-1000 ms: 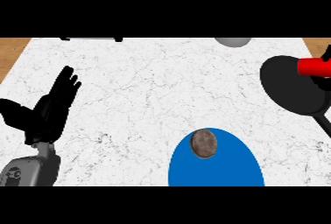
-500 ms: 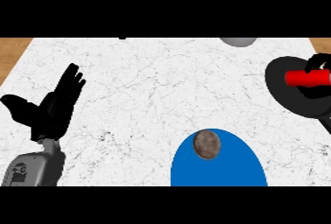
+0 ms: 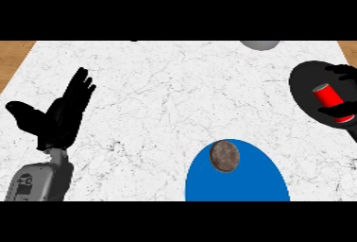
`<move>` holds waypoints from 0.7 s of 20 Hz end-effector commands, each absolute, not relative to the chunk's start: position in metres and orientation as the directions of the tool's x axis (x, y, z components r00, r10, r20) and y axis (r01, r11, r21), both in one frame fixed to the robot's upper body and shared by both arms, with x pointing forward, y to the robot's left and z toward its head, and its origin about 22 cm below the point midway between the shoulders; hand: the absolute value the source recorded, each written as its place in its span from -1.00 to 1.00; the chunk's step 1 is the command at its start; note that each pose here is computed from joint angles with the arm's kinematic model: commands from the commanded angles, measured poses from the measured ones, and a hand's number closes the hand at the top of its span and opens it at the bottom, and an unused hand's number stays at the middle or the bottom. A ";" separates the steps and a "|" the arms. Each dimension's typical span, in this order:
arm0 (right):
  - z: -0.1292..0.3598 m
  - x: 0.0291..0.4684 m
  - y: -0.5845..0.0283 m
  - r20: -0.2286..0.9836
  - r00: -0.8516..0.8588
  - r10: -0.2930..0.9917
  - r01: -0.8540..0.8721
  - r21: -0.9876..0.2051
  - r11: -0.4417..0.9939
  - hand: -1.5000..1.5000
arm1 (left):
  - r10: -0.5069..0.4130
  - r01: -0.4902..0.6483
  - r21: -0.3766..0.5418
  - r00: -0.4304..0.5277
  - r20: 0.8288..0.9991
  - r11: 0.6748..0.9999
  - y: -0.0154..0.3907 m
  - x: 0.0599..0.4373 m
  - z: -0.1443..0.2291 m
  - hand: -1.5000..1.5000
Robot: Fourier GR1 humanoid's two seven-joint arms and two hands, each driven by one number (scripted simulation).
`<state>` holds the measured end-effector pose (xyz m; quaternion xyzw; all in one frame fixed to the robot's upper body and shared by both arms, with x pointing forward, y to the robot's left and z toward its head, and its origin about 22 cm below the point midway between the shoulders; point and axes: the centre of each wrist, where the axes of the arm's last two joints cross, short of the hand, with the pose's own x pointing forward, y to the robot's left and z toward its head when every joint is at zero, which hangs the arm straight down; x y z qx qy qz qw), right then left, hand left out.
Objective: Pick the can from the plate and place it in the pan
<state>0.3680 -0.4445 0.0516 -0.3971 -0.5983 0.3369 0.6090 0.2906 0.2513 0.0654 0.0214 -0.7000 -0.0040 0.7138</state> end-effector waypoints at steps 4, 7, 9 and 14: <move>0.070 0.360 -0.469 0.691 -0.049 0.721 0.180 -0.704 0.687 -1.00 | -0.038 -0.037 0.039 0.026 0.999 0.999 0.255 0.286 0.073 0.00; 0.081 0.352 -0.486 0.785 -0.071 0.615 0.222 -0.589 0.777 -1.00 | -0.041 -0.029 0.042 0.030 0.999 0.999 0.256 0.290 0.066 0.00; 0.077 0.326 -0.512 0.824 -0.094 0.559 0.228 -0.529 0.818 -1.00 | -0.027 -0.044 0.029 0.031 0.999 0.999 0.265 0.285 0.059 0.00; 0.074 0.291 -0.543 0.901 -0.128 0.414 0.226 -0.380 0.897 -1.00 | -0.023 -0.059 0.023 0.013 1.000 0.998 0.268 0.284 0.060 0.00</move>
